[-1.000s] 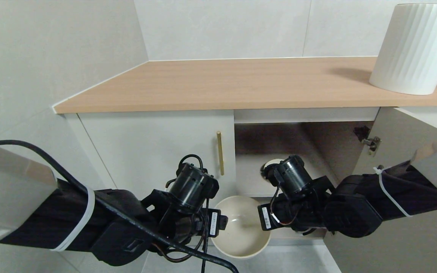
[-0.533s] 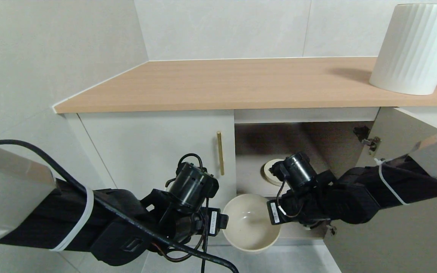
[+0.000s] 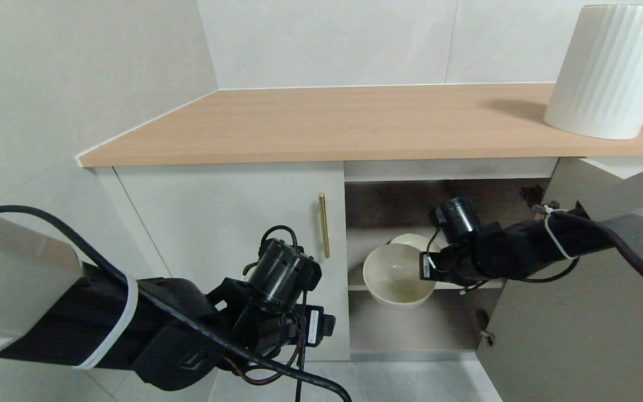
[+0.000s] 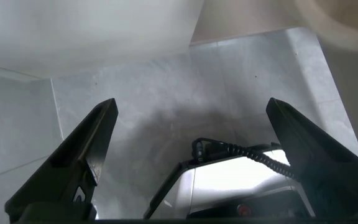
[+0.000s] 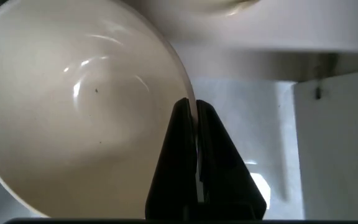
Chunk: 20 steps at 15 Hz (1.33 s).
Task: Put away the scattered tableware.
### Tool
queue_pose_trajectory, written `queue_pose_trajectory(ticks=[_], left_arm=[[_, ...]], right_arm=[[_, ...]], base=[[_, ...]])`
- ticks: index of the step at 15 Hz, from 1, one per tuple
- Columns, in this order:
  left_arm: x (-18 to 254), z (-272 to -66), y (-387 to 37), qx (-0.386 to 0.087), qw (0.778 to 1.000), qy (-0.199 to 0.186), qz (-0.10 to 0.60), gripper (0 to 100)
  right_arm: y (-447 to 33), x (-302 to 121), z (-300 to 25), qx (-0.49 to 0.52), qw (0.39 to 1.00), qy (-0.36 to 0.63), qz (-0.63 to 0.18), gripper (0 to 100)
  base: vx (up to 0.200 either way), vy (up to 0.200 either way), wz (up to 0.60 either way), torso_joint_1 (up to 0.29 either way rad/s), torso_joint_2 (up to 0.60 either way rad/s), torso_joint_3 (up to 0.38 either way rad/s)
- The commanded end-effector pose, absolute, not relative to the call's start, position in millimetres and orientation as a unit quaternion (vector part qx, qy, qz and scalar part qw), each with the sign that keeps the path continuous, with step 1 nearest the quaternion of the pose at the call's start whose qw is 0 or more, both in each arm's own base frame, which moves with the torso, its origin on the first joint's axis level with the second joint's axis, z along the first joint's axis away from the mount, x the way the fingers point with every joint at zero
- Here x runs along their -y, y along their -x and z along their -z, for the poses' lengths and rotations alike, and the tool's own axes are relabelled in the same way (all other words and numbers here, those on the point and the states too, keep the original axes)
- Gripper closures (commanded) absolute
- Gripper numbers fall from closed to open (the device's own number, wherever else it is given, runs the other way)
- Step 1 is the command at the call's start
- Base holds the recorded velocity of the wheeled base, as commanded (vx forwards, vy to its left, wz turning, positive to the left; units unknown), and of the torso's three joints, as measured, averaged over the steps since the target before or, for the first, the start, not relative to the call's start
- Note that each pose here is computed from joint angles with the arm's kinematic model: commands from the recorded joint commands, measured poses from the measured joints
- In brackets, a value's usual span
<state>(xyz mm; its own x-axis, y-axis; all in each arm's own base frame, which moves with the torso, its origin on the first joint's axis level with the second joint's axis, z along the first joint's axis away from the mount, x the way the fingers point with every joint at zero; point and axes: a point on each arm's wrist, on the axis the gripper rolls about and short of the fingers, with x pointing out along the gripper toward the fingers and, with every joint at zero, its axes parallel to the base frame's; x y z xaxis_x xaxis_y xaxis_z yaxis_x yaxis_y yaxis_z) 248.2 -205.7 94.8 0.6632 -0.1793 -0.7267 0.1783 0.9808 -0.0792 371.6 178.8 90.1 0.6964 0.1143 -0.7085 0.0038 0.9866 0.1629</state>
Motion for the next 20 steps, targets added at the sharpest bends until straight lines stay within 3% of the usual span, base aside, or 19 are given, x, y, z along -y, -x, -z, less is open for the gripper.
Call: queue_pose_trajectory(ticks=[1,9,20], left_arm=[[205.8,-95.2,-248.1,-0.398,0.912,0.001,0.098,0],[205.8,-95.2,-248.1,-0.398,0.912,0.002,0.098,0],[205.8,-94.7,-248.2,-0.398,0.912,0.001,0.097,0]], right_arm=[[-395.4,-171.5,-77.1,-0.380,0.918,-0.112,0.000,100],[-438.2,-152.8,-75.7,-0.330,0.919,-0.205,0.074,100],[-463.9,-143.2,-53.3,-0.310,0.919,-0.211,0.119,100]], base=[[0.000,0.000,0.00,0.000,0.00,0.000],[0.000,0.000,0.00,0.000,0.00,0.000],[0.000,0.000,0.00,0.000,0.00,0.000]])
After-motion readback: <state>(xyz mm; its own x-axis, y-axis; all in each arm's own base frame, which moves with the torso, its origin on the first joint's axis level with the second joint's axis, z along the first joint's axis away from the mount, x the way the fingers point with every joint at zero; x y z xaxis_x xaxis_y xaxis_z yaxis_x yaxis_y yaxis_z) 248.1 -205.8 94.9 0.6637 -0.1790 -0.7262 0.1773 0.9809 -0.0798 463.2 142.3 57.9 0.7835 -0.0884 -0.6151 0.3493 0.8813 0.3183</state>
